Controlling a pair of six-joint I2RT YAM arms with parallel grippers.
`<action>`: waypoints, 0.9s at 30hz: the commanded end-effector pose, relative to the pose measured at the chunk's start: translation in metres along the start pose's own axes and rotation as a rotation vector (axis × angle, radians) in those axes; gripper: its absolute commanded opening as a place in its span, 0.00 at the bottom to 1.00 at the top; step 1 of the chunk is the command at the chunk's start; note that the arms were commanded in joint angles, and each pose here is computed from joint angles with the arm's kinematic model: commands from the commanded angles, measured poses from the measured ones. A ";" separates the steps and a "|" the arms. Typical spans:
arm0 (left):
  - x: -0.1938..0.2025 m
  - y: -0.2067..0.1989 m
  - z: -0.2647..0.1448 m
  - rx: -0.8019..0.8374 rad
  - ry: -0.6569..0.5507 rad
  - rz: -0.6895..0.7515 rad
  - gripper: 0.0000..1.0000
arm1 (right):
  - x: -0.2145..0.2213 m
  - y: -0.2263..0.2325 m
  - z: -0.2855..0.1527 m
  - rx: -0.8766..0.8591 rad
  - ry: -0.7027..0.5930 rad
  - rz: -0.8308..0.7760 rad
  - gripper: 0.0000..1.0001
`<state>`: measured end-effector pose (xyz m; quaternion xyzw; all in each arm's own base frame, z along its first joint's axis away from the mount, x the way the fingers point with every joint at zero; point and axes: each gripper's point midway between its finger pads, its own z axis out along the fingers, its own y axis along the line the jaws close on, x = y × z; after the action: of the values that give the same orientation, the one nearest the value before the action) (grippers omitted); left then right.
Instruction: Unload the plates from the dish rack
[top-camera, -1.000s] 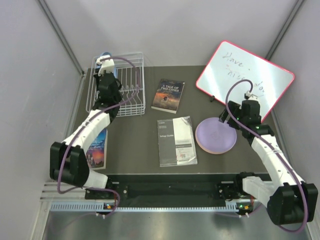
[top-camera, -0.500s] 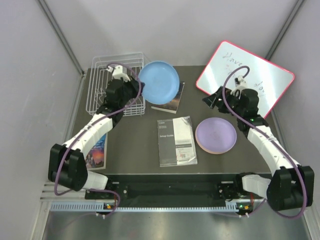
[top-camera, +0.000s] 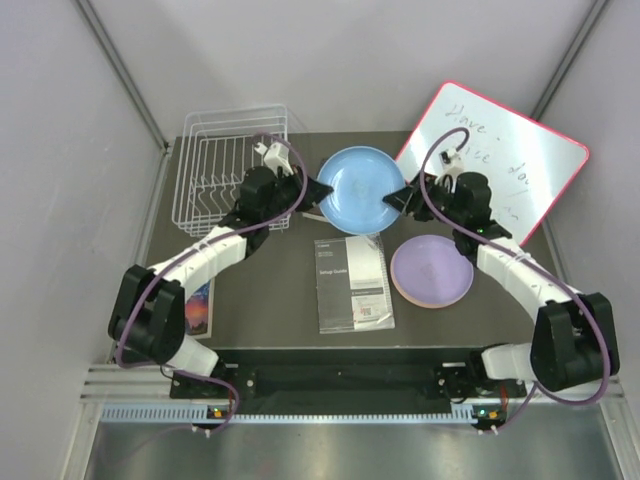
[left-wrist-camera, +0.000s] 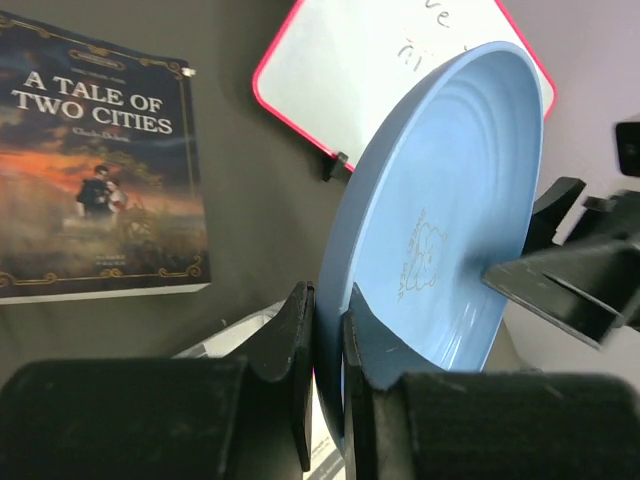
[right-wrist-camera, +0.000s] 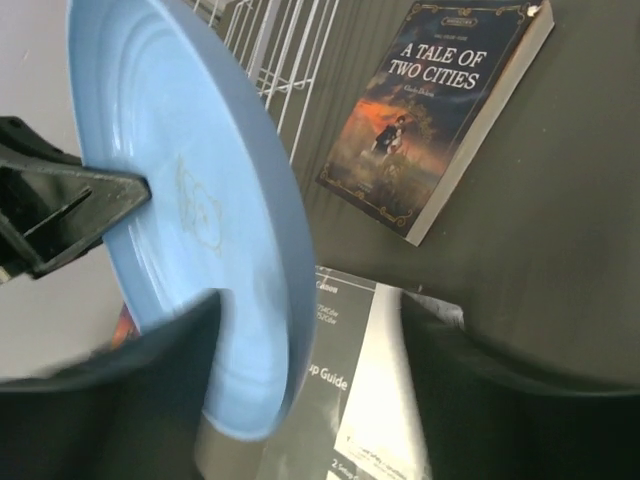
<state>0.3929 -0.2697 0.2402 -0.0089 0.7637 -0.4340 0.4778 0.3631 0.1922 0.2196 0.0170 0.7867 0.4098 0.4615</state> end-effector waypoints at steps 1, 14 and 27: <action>-0.011 -0.033 0.002 0.131 -0.043 -0.002 0.00 | -0.021 0.018 0.007 -0.052 -0.050 -0.047 0.42; -0.036 0.002 -0.017 -0.099 -0.128 0.241 0.89 | -0.001 -0.075 -0.122 0.488 -0.169 0.061 0.00; -0.056 0.026 -0.040 -0.271 -0.187 0.388 0.90 | 0.086 -0.127 -0.204 0.885 -0.081 0.270 0.00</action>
<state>0.4046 -0.2155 0.2484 0.0310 0.7703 -0.2510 0.5854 0.2246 0.0326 0.1342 0.2858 0.8599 0.1391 0.3995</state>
